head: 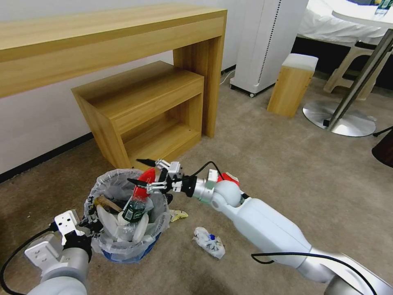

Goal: Pick up the trash bin and place the garbage on the floor into it.

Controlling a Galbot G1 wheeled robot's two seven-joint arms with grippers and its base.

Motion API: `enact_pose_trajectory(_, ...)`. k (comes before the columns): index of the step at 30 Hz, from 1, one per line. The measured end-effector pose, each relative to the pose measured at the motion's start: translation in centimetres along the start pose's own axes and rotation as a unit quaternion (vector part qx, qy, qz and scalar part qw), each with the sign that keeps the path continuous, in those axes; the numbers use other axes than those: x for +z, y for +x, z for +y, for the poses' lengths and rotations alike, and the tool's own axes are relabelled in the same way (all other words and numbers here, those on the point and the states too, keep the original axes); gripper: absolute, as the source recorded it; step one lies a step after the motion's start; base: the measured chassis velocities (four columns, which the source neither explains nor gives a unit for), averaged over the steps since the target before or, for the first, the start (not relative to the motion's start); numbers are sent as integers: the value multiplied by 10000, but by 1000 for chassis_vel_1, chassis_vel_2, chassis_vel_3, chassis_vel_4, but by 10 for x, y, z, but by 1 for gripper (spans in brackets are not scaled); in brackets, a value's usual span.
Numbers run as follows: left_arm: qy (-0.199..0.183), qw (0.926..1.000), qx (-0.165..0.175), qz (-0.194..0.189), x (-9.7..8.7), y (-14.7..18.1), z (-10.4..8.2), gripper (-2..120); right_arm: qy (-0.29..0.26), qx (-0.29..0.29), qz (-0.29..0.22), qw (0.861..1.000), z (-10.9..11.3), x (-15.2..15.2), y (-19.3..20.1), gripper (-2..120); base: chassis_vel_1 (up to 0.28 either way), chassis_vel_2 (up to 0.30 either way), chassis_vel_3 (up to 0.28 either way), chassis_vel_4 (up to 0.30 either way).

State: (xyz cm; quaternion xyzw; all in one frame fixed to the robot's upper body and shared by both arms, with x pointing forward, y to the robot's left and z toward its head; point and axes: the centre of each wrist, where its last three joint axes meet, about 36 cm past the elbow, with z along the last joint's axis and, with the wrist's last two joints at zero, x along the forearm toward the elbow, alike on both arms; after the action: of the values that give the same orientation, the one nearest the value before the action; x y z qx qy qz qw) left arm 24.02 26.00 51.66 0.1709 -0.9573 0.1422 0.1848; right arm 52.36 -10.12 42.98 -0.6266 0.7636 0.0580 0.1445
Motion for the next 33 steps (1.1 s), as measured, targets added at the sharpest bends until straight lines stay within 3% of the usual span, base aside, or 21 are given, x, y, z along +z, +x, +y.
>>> enact_pose_trajectory(3, -7, 10000, -15, -18, -1, 0, 1, 1, 36, 182, -12, 9998, 1, -16, 13, 95, 0, 0, 0, 0)
enact_pose_trajectory(5, -15, 10000, -36, -52, -3, 0, 3, 1, 102, 845, 184, 9962, 13, -57, 39, 100, 0, 0, 0, 0)
enact_pose_trajectory(7, -16, 10000, -37, -64, -4, -1, 3, 1, 112, 1028, 278, 9943, 16, -68, 47, 100, 0, 0, 0, 0)
enact_pose_trajectory(10, -27, 9999, -76, -65, -3, -3, 6, 1, 487, 1497, 1070, 9817, 29, -107, 93, 100, 0, 0, 0, 0)
enact_pose_trajectory(11, -27, 9999, -76, -65, -3, -3, 6, 1, 487, 1497, 1070, 9817, 29, -107, 93, 100, 0, 0, 0, 0)
enact_pose_trajectory(13, -27, 9999, -76, -63, -3, -3, 5, 1, 670, 1984, 2296, 9505, 48, -125, 140, 100, 0, 0, 0, 0)
enact_pose_trajectory(14, -27, 9999, -76, -63, -3, -3, 5, 1, 670, 1984, 2296, 9505, 48, -125, 140, 100, 0, 0, 0, 0)
enact_pose_trajectory(17, -12, 10000, -41, -70, -4, -2, 3, 1, 374, 2890, 3505, 8901, 72, -123, 173, 100, 0, 0, 0, 0)
enact_pose_trajectory(18, -12, 10000, -41, -70, -4, -2, 3, 1, 374, 2890, 3505, 8901, 72, -123, 173, 100, 0, 0, 0, 0)
enact_pose_trajectory(19, -17, 10000, -39, -67, -4, -1, 3, 1, 160, 3293, 3876, 8609, 82, -114, 181, 100, 0, 0, 0, 0)
enact_pose_trajectory(21, -35, 10000, -42, -53, -3, 0, 4, 1, -168, 3760, 4247, 8234, 97, -98, 186, 100, 0, 0, 0, 0)
enact_pose_trajectory(22, -35, 10000, -42, -53, -3, 0, 4, 1, -168, 3760, 4247, 8234, 97, -98, 186, 100, 0, 0, 0, 0)
enact_pose_trajectory(25, -67, 9999, -45, -69, -5, 3, 4, 1, -543, 4103, 4586, 7864, 106, -71, 201, 100, 0, 0, 0, 0)
enact_pose_trajectory(28, -83, 9999, -50, -73, -5, 5, 5, 1, -602, 3963, 4752, 7833, 102, -54, 219, 100, 0, 0, 0, 0)
enact_pose_trajectory(33, -76, 9999, -52, -59, -7, 5, 9, 1, -516, 3515, 4962, 7922, 95, -29, 248, 100, 0, 0, 0, 0)
